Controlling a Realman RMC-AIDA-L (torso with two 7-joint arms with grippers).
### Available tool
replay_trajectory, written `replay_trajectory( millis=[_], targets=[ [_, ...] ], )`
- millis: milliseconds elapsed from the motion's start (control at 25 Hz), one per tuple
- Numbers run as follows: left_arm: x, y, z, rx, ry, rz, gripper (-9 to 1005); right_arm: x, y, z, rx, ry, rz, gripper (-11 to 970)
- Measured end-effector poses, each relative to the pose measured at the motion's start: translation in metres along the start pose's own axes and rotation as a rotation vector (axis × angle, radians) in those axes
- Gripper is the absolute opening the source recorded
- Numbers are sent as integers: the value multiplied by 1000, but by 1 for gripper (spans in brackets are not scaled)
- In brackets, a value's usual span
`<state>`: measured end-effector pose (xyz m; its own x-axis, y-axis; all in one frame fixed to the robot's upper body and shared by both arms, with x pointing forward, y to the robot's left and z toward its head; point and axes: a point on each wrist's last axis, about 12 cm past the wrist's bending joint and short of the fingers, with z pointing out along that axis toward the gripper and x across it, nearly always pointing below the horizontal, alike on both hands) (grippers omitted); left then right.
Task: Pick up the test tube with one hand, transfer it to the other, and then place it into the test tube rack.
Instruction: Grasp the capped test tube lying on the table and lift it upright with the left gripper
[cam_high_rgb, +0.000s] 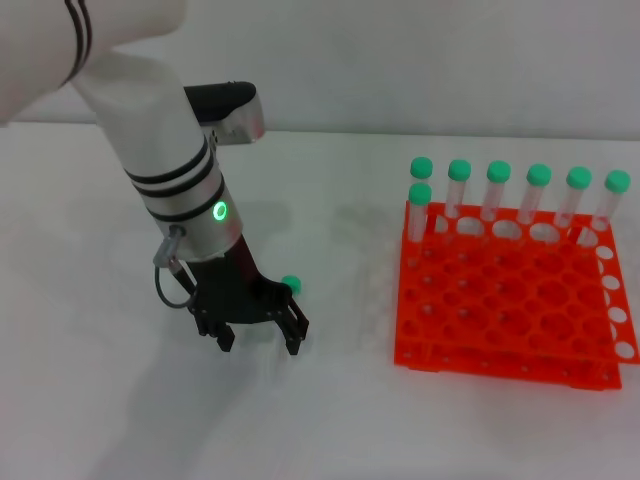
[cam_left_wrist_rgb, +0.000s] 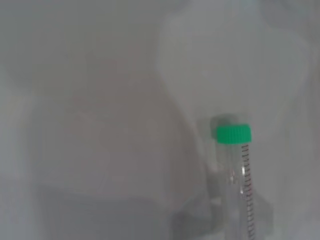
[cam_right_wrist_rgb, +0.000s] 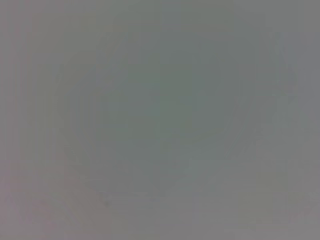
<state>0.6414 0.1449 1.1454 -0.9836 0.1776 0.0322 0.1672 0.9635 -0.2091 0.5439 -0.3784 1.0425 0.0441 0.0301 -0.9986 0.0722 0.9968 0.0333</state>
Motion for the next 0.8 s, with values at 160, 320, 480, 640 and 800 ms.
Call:
replay_trajectory(
  millis=[160,320,480,640,800],
  targets=[
    [1,0,7,-7,-7,9,726,0,3,3,-2,7,3,853],
    [2,-2,10,-5,-10,15,715,0,4,5,-5,9,5,853],
    [1,-3,11,-7,-16,24,705,0,5,5,-7,7,5,853],
    [0,-2,11,-19,-23,27,671,-1,5,5,-3,6,7,853],
    [-1,-1,12,-22,-35,28,566,-1,4,6,0,2,6,853]
  ],
)
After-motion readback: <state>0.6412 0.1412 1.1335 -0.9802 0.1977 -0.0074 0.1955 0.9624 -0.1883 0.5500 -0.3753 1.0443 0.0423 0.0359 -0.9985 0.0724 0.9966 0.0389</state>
